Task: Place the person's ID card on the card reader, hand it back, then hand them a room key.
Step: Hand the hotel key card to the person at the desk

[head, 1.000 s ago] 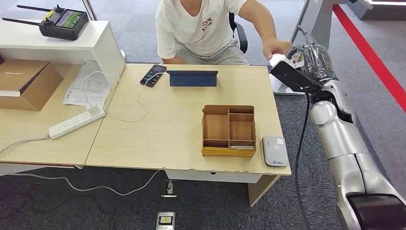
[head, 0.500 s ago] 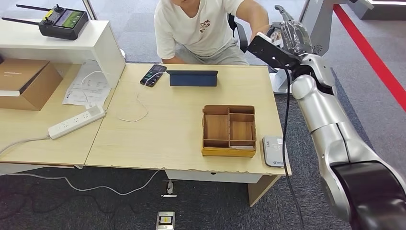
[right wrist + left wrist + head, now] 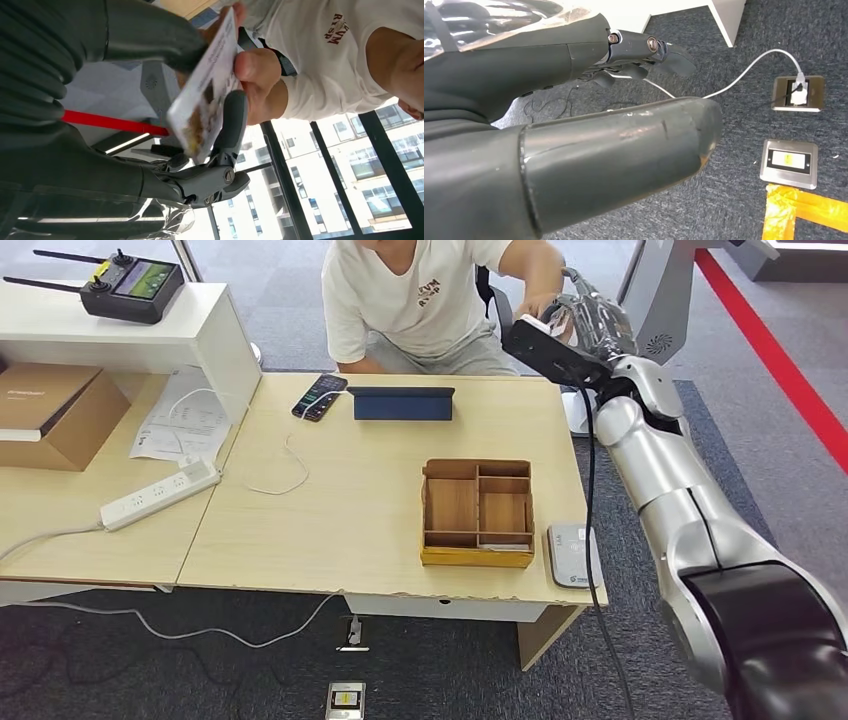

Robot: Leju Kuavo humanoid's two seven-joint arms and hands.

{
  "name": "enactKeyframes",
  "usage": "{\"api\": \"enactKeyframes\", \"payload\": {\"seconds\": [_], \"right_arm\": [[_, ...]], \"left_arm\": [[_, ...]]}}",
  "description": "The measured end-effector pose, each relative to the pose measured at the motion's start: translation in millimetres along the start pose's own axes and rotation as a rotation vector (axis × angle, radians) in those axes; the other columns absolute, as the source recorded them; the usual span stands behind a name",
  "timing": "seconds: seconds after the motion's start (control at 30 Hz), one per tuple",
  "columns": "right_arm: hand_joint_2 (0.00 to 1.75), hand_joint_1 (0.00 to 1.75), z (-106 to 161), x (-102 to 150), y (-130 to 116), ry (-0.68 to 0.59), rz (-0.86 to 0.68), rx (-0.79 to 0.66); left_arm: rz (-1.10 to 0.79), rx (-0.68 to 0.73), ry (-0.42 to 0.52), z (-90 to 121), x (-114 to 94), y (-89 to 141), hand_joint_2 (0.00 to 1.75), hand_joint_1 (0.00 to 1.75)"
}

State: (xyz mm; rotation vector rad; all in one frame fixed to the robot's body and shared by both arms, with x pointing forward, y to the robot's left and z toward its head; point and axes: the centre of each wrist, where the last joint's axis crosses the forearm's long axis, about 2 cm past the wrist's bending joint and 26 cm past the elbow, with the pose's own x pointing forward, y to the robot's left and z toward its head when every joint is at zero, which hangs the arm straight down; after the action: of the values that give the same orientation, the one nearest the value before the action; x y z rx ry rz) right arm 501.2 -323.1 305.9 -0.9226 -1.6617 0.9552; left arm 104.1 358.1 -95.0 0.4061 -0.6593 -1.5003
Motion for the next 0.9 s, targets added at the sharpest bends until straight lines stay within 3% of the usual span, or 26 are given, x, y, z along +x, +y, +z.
{"api": "enactKeyframes", "payload": {"seconds": [0.03,0.33,0.7,0.83,0.9], "right_arm": [[0.00,0.00,0,0,1,0.002,0.002,-0.002],[0.00,0.00,2,0,8,-0.020,-0.016,-0.018],[0.00,0.00,17,-12,30,-0.071,-0.324,0.142],[1.75,0.00,34,-22,48,-0.036,-0.434,0.189],[1.75,0.00,45,-27,57,-0.020,-0.488,0.214]], "left_arm": [[0.001,-0.001,0.000,0,0,-1,0.00,0.00],[0.007,0.007,0.004,1,2,-4,0.00,0.00],[0.029,0.005,0.023,5,0,-10,0.00,0.00],[0.037,0.004,0.032,6,-3,-10,0.00,0.00],[0.044,0.003,0.036,7,-4,-11,0.00,0.00]]}}
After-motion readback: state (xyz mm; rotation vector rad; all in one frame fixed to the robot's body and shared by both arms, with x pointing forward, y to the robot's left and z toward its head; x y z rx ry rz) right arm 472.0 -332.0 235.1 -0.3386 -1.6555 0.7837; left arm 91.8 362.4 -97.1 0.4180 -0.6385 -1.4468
